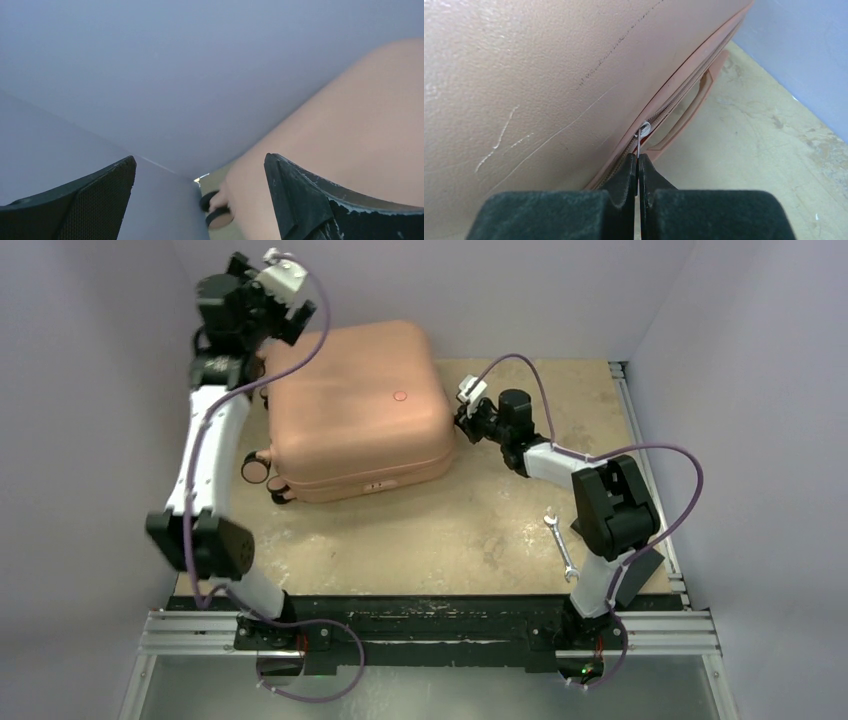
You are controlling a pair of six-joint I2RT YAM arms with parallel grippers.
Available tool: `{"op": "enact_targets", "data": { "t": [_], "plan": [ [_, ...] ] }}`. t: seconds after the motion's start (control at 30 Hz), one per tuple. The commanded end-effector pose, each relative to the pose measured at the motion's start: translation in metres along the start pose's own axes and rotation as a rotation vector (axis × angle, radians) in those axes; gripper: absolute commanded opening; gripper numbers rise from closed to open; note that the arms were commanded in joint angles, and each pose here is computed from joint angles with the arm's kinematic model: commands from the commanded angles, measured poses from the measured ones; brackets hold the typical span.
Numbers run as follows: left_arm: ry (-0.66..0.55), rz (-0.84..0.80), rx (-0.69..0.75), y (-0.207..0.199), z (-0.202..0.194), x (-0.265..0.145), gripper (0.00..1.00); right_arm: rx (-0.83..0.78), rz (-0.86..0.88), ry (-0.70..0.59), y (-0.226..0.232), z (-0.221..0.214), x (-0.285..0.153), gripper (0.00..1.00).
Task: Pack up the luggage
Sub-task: Zip the luggage at the center of the board.
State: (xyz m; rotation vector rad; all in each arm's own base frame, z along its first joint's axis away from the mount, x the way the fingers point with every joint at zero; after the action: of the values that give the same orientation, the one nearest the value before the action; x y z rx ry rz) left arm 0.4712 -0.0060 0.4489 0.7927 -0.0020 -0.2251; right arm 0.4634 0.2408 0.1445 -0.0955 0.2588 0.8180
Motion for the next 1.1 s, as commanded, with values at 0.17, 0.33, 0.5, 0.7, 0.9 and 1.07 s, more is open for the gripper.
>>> {"op": "enact_targets", "data": {
  "t": [0.17, 0.33, 0.5, 0.7, 0.9, 1.07],
  "plan": [
    [0.143, 0.338, 0.100, -0.076, 0.003, 0.160, 0.99, -0.007, 0.335, -0.009, 0.122, 0.006, -0.007, 0.00],
    [0.183, 0.539, 0.050, -0.067, -0.002, 0.196, 0.99, -0.001, 0.399, 0.025, 0.146, -0.004, -0.022, 0.00],
    [0.151, 0.697, 0.024, -0.058, -0.006, 0.195, 0.99, 0.010, 0.434, 0.048, 0.158, -0.013, -0.031, 0.00],
    [0.211, 0.613, 0.209, -0.092, -0.035, 0.218, 0.99, 0.034, 0.455, 0.055, 0.166, -0.019, -0.035, 0.00],
    [0.236, 0.286, 0.359, -0.157, -0.067, 0.240, 0.98, 0.031, 0.368, 0.044, 0.154, -0.013, -0.040, 0.00],
    [0.216, 0.090, 0.405, -0.193, -0.074, 0.245, 0.93, 0.015, 0.170, 0.028, 0.111, -0.001, -0.042, 0.00]
  ]
}}
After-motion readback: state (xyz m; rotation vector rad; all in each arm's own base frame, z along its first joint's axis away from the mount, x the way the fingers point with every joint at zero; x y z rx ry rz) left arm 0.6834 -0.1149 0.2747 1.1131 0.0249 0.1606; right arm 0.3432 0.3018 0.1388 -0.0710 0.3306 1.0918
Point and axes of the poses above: each gripper's point midway between its finger pads, its own x axis out along the fingers, its own y axis along the line the jaws close on, z = x × y, the point moved 1 cm from there along -x, back along the fingers, and after that the axes turned 11 degrees about x, right-handed, at the moved point
